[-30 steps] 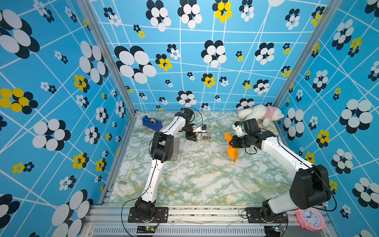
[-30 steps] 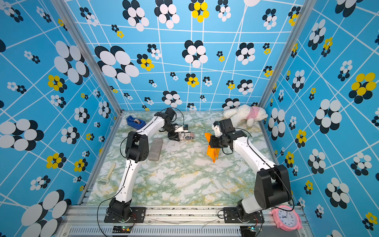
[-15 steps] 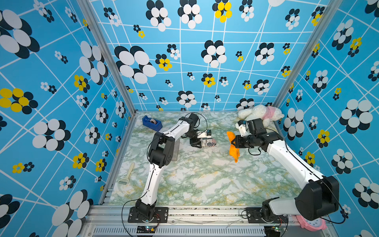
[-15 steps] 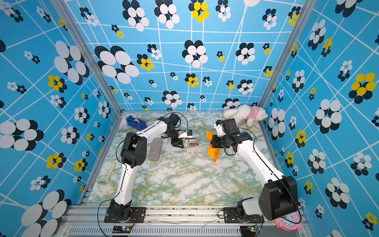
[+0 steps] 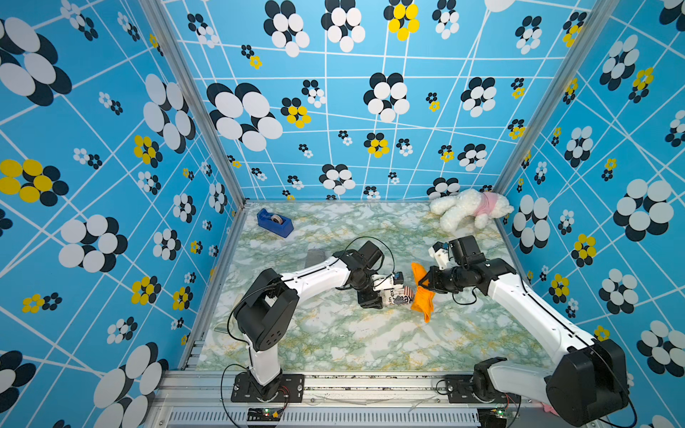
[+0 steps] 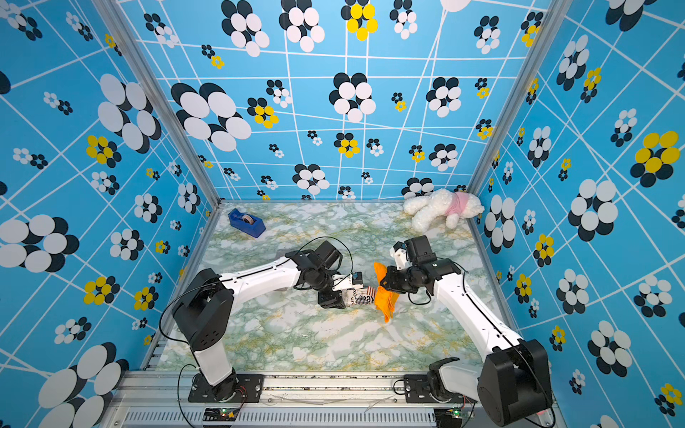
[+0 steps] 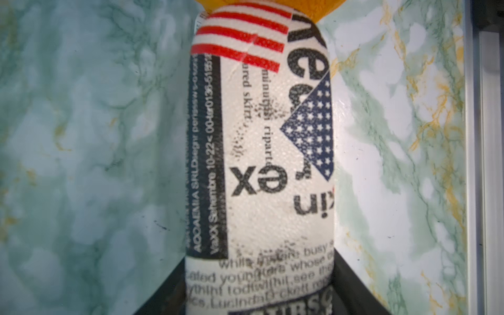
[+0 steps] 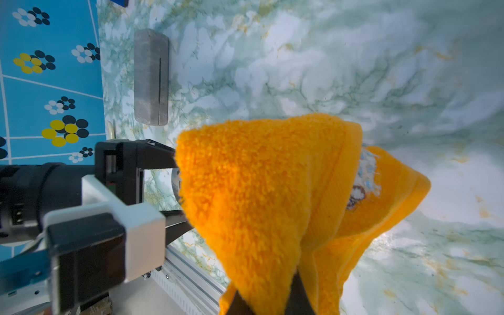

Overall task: Wipe the eyeglass case
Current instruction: Pick up the eyeglass case from the center of the board, then wipe the dirt from the eyeglass case.

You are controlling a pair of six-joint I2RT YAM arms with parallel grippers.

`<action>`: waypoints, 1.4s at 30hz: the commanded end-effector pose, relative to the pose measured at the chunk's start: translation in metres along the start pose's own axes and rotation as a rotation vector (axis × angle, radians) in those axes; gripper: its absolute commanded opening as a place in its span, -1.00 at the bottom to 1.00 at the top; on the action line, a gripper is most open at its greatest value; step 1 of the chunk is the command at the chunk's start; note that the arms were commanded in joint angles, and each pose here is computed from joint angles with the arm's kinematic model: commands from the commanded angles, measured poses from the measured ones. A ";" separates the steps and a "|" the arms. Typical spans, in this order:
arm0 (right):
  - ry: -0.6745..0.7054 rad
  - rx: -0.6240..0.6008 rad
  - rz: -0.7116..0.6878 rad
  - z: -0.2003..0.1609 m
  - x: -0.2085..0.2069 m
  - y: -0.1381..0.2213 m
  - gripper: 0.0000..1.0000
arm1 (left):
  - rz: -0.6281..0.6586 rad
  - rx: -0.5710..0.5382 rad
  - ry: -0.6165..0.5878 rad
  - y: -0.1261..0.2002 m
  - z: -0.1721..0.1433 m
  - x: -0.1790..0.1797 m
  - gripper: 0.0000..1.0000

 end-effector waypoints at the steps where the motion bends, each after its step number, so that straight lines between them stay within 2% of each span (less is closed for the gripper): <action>1: -0.035 0.044 0.118 -0.015 0.010 -0.009 -1.00 | 0.099 -0.032 0.019 -0.002 0.014 -0.009 -0.32; 7: -0.015 0.155 0.042 -0.047 0.000 -0.051 -1.00 | 0.132 -0.077 -0.015 -0.022 0.023 -0.025 -0.35; 11: -0.066 0.163 0.105 -0.048 -0.003 -0.069 -1.00 | 0.143 -0.088 -0.042 -0.032 0.023 -0.029 -0.36; 19: -0.063 0.284 0.160 -0.047 0.007 -0.110 -1.00 | 0.226 -0.151 -0.073 -0.034 0.024 -0.033 -0.36; 22: -0.051 0.293 0.174 -0.051 0.013 -0.118 -1.00 | 0.251 -0.147 -0.072 -0.035 0.022 -0.032 -0.36; 24: -0.049 0.292 0.146 -0.052 0.008 -0.117 -1.00 | 0.266 -0.152 -0.079 -0.034 0.020 -0.033 -0.36; 28: -0.023 0.260 -0.009 -0.050 -0.022 -0.092 -1.00 | 0.272 -0.167 -0.107 -0.027 0.017 -0.038 -0.35; 30: -0.025 0.243 -0.035 -0.049 -0.034 -0.077 -1.00 | 0.273 -0.192 -0.123 -0.022 0.018 -0.041 -0.34; 32: 0.036 0.222 -0.083 -0.049 -0.036 -0.064 -1.00 | 0.267 -0.240 -0.139 -0.016 0.022 -0.044 -0.32; 37: 0.007 0.240 -0.037 -0.051 -0.034 -0.068 -1.00 | 0.234 -0.329 -0.158 -0.017 0.029 -0.046 -0.30; 42: -0.018 0.248 -0.021 -0.053 -0.030 -0.080 -1.00 | 0.226 -0.339 -0.145 -0.031 0.023 -0.046 -0.34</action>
Point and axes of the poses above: each gripper's point midway between its finger pads, its own y axis back along the fingers, its own x axis along the line the jaws close on, z = x × y, the point moved 9 cm from there along y, back along the fingers, and after that the axes turned 12 degrees about -y, right-handed, at the moved point
